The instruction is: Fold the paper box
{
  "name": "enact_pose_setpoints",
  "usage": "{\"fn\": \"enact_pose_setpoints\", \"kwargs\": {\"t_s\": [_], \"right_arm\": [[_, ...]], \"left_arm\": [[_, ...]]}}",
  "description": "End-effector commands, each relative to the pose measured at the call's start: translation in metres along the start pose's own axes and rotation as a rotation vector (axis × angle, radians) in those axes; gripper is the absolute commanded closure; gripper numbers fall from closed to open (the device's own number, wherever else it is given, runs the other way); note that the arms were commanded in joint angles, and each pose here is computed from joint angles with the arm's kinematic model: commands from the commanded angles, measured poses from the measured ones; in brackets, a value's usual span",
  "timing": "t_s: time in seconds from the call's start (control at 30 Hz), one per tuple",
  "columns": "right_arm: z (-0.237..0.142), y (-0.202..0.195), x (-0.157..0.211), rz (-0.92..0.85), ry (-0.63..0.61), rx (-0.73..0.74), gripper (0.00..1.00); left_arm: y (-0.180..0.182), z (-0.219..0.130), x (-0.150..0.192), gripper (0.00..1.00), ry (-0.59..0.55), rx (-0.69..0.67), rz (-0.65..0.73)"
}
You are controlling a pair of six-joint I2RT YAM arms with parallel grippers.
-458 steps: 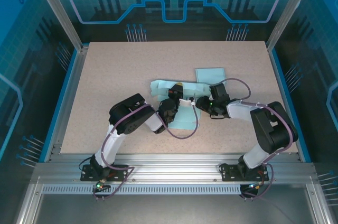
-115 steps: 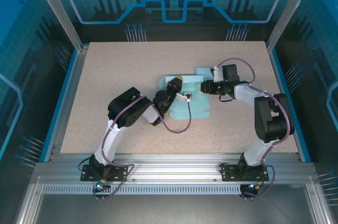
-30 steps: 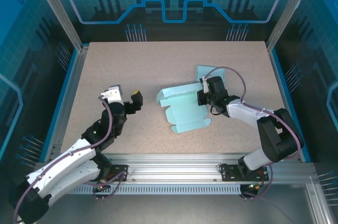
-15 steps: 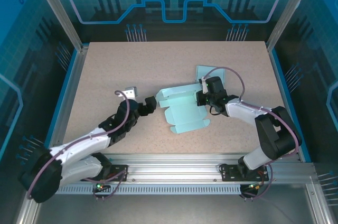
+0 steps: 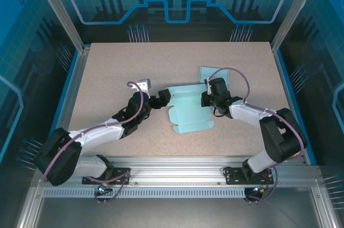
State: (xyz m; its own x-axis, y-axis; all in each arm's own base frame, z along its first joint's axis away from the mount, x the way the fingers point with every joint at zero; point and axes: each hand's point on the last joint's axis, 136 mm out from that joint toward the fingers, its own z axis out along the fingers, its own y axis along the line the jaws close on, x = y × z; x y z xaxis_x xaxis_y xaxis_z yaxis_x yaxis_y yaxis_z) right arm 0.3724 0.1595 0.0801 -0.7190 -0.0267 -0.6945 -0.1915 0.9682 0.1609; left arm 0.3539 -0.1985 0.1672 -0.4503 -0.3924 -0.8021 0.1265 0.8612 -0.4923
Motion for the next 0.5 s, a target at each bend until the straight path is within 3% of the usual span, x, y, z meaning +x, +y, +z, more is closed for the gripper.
{"fn": "enact_pose_setpoints", "kwargs": {"t_s": [0.0, 0.47], "right_arm": [[-0.001, 0.009, -0.007, 0.006, -0.022, -0.025, 1.00], [-0.004, 0.007, -0.008, 0.014, -0.040, -0.016, 1.00]], "left_arm": [[-0.021, 0.014, -0.014, 0.01, -0.014, 0.061, -0.033], [0.018, 0.027, 0.023, 0.01, 0.079, -0.106, -0.025]]}}
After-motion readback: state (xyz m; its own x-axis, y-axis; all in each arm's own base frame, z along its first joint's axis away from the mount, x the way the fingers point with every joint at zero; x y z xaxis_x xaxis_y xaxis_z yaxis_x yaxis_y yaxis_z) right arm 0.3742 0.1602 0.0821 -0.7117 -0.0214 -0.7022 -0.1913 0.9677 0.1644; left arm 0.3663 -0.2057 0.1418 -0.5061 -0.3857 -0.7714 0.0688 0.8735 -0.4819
